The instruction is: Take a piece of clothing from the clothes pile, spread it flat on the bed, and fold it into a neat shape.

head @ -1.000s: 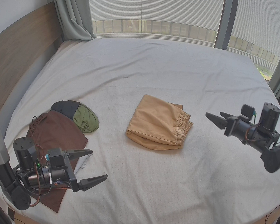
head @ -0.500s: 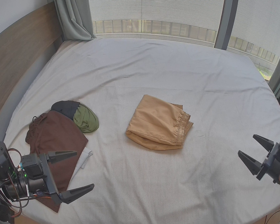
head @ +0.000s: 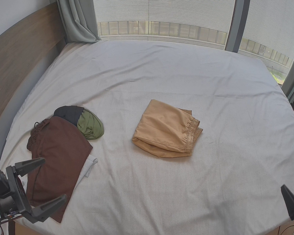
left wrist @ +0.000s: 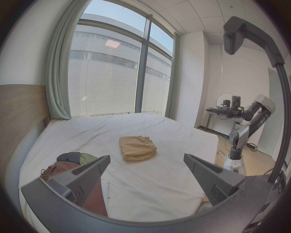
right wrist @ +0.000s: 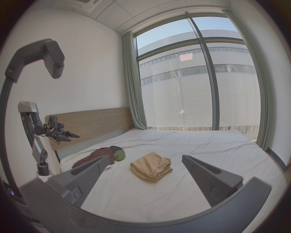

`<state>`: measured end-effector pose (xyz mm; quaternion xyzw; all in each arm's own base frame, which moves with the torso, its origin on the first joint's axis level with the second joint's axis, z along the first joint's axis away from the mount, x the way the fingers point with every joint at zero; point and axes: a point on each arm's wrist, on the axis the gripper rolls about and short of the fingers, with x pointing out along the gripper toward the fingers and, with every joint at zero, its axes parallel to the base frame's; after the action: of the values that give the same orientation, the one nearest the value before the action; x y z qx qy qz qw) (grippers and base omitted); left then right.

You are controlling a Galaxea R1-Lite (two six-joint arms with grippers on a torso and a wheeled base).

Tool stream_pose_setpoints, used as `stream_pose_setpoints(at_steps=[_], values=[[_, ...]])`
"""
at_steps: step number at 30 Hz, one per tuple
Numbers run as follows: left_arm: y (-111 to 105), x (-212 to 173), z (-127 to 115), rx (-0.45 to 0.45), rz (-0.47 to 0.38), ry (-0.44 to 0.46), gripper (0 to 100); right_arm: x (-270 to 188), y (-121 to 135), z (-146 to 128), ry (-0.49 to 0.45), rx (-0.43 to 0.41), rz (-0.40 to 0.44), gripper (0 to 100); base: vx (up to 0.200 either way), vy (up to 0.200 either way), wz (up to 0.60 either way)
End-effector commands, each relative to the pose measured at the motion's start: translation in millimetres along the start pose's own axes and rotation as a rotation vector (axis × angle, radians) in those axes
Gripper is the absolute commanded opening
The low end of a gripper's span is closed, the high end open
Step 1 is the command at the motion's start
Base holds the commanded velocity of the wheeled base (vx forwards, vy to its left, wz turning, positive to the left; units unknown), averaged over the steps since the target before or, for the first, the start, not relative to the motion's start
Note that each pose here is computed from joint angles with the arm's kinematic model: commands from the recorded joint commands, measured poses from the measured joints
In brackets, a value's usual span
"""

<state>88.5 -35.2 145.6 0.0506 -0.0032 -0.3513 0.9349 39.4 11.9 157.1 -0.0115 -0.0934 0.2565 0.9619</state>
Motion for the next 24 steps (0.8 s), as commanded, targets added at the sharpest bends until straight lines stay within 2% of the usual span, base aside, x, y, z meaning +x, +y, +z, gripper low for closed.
stream_pose_setpoints(at_steps=[1, 4, 9, 11, 12, 14, 15, 18, 20, 22, 24], values=[[-23, -54, 0, 0.011, 0.091, -0.141, 100, -59, 29, -22, -0.114, 0.055, 0.051, 100, 0.000, 0.000, 0.00], [-29, -66, -8, 0.014, 0.137, -0.138, 100, -63, 31, -31, -0.081, 0.062, 0.030, 100, 0.000, 0.000, 0.00], [-40, -84, -23, 0.017, 0.198, -0.136, 100, -62, 28, -36, -0.034, 0.060, -0.057, 100, 0.000, 0.000, 0.00], [-49, -95, -36, 0.011, 0.242, -0.134, 100, -62, 26, -47, 0.062, 0.046, -0.176, 100, 0.000, 0.000, 0.00], [-50, -96, -39, 0.011, 0.247, -0.133, 100, -62, 25, -48, 0.078, 0.051, -0.201, 100, 0.000, 0.000, 0.00], [-53, -99, -50, 0.003, 0.273, -0.084, 100, -64, 23, -59, 0.177, 0.078, -0.324, 100, 0.000, 0.000, 0.00], [-53, -98, -51, -0.009, 0.295, -0.070, 100, -65, 23, -62, 0.205, 0.095, -0.360, 100, 0.000, 0.000, 0.00], [-51, -99, -57, -0.057, 0.420, -0.008, 100, -65, 22, -61, 0.191, 0.118, -0.408, 100, 0.000, 0.000, 0.00], [-52, -99, -61, -0.104, 0.478, 0.016, 100, -69, 25, -62, 0.158, 0.069, -0.452, 100, 0.000, 0.000, 0.00], [-55, -100, -60, -0.072, 0.532, -0.033, 100, -72, 27, -64, 0.141, 0.033, -0.469, 100, 0.000, 0.000, 0.00], [-55, -100, -60, -0.029, 0.535, -0.024, 100, -71, 26, -64, 0.151, 0.035, -0.491, 100, 0.000, 0.000, 0.00]])
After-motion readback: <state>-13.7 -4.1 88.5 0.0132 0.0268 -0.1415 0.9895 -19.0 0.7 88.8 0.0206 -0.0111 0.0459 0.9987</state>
